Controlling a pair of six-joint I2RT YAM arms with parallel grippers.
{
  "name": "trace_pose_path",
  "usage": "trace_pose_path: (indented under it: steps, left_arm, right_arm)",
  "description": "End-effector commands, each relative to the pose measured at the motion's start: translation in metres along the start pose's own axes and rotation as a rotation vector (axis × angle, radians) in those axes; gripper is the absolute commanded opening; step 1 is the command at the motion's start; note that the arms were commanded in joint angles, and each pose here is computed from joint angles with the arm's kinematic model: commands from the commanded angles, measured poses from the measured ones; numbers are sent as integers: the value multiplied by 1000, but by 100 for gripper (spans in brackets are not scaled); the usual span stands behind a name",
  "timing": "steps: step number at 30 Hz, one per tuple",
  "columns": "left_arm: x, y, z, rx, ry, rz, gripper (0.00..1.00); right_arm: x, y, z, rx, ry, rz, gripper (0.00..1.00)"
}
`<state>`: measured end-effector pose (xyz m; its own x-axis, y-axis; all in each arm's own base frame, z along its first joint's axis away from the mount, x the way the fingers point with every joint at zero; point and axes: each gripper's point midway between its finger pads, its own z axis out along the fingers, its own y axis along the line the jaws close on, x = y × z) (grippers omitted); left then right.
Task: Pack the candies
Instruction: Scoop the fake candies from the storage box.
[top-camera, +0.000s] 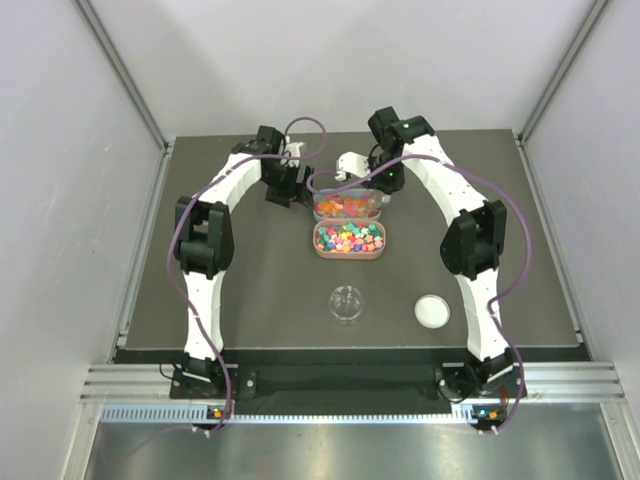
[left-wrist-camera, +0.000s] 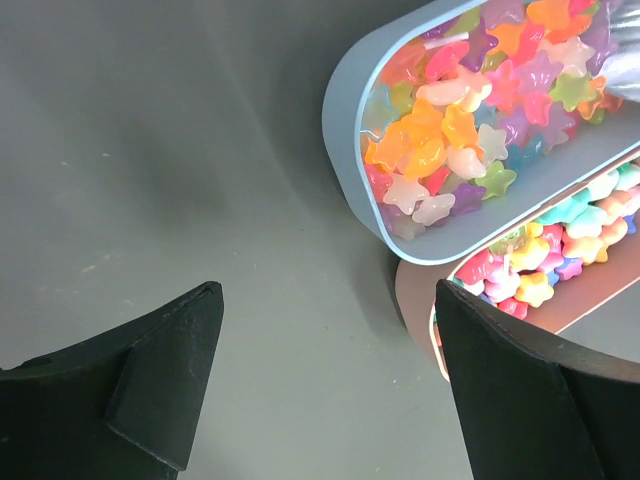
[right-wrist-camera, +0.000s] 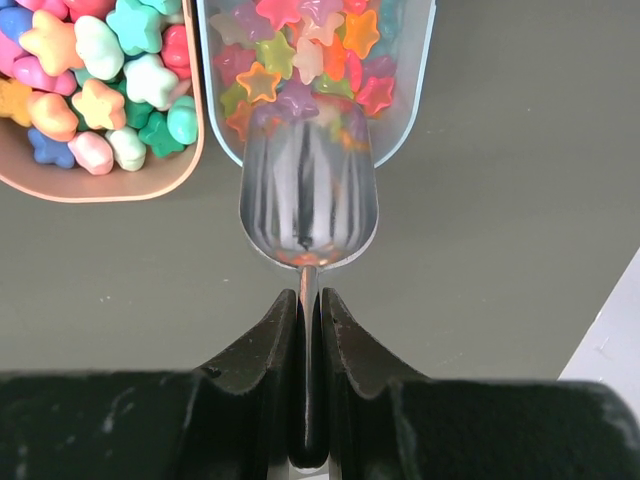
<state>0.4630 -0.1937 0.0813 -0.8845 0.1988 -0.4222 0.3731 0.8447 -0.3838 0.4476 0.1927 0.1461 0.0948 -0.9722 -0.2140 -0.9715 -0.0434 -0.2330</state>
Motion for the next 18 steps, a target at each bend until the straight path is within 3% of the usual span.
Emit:
trace_pose_path:
  steps: [1, 8, 18]
  left_arm:
    - [0, -6, -1, 43, -3, -6, 91]
    - [7, -2, 3, 43, 17, -10, 89]
    - [6, 5, 7, 60, 21, -14, 86]
  right_arm:
    - [7, 14, 20, -62, 5, 39, 0]
    - [16, 26, 30, -111, -38, 129, 0]
    - [10, 20, 36, -110, -78, 85, 0]
